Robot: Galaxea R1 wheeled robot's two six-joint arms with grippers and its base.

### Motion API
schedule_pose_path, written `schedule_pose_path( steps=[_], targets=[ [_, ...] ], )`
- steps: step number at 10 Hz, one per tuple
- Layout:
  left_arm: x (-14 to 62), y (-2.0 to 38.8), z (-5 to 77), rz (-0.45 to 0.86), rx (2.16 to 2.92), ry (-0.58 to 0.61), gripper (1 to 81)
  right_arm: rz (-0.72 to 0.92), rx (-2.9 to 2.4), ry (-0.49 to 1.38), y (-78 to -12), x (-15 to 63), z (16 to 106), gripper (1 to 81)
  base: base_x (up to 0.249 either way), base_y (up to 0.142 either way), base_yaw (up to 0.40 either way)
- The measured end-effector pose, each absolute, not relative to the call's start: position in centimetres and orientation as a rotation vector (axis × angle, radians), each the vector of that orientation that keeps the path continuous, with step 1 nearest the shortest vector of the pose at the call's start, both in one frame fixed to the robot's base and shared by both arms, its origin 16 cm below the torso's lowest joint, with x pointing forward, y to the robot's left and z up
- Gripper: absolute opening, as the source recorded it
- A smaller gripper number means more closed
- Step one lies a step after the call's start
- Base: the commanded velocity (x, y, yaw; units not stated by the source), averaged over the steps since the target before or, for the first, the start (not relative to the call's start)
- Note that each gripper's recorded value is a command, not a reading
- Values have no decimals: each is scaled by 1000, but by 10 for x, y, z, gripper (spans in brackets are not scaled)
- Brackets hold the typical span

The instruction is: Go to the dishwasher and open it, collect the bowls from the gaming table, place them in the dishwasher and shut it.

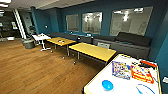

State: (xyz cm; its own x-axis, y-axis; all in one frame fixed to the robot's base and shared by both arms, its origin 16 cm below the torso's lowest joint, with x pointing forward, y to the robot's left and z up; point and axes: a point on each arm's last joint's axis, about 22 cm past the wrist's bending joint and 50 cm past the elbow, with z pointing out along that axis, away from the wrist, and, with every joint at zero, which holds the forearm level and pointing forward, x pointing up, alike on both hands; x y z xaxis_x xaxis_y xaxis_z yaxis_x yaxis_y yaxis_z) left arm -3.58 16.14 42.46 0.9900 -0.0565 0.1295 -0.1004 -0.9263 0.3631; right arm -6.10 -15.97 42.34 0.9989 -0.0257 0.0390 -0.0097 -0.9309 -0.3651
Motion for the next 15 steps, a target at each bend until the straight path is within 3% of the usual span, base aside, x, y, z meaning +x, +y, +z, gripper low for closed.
schedule_pose_path(
  steps=[11,15],
  targets=[
    [-41,161,425,156,2757,-112,811,-46,-2767,25,-159,-68,423,811,0,0,0],
    [-41,162,425,156,2757,-112,811,-46,-2766,25,-158,-68,423,811,0,0,-254]
  ],
)
